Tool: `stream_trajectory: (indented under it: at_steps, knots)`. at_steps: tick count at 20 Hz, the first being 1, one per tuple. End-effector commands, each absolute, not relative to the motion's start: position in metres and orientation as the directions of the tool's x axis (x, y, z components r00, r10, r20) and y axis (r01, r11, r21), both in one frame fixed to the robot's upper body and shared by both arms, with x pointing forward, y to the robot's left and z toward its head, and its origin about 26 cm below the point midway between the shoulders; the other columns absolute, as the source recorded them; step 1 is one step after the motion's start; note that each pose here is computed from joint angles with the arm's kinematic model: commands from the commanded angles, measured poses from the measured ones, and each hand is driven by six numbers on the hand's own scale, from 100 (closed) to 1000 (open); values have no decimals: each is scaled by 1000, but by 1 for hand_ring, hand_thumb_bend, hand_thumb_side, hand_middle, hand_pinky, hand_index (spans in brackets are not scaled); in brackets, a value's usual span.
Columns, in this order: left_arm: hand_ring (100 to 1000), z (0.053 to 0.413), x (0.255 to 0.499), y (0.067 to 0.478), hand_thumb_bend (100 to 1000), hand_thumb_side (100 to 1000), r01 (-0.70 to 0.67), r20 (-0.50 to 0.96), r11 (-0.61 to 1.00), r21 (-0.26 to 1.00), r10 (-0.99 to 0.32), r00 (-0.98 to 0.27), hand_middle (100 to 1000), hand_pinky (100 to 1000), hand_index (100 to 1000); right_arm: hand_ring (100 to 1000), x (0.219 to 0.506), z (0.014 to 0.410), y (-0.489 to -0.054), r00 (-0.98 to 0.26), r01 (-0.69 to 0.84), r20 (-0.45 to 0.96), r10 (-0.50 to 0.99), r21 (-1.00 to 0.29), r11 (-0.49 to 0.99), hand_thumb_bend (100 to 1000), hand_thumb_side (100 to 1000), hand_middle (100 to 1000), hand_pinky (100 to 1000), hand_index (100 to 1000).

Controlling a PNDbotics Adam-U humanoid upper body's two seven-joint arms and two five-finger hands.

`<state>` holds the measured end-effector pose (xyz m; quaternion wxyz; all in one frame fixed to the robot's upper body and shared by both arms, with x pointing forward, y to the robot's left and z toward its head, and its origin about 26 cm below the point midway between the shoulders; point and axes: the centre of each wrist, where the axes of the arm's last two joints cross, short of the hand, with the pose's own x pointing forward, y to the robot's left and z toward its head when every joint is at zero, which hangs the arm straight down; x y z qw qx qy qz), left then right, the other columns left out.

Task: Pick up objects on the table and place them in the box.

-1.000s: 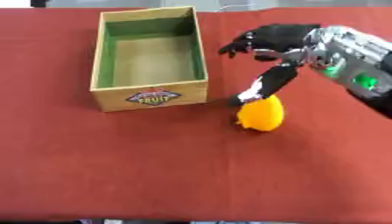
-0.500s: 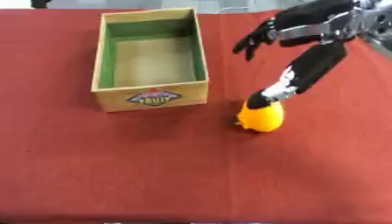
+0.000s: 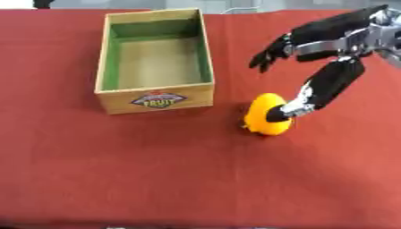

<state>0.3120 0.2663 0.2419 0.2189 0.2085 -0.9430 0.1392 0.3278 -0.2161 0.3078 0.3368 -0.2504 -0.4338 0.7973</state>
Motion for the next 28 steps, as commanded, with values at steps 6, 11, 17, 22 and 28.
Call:
stream_trajectory:
  at_steps: [6,11,17,22,28]
  knots:
    - [598,253,308,268,100,896,-448,431,877,-172,-342,-835,652,574,792,905,340,304,-226,-589,-309,-173,790,-855,-417,421,660,819,864,1000]
    - [598,253,309,268,100,896,-446,431,878,-173,-340,-836,652,574,791,906,351,293,-229,-569,-335,-186,801,-837,-433,409,646,821,864,1000]
    - [598,254,309,267,100,896,-444,429,879,-174,-338,-837,652,574,791,903,360,278,-232,-571,-390,-153,807,-813,-431,460,666,815,861,1000]
    - [598,254,309,267,100,896,-443,429,879,-174,-337,-838,652,574,791,905,367,269,-237,-565,-416,-153,811,-796,-439,463,662,817,861,1000]
    - [598,254,309,267,100,890,-442,429,880,-172,-337,-838,652,574,791,872,373,264,-242,-555,-428,-163,815,-785,-448,306,562,741,837,1000]
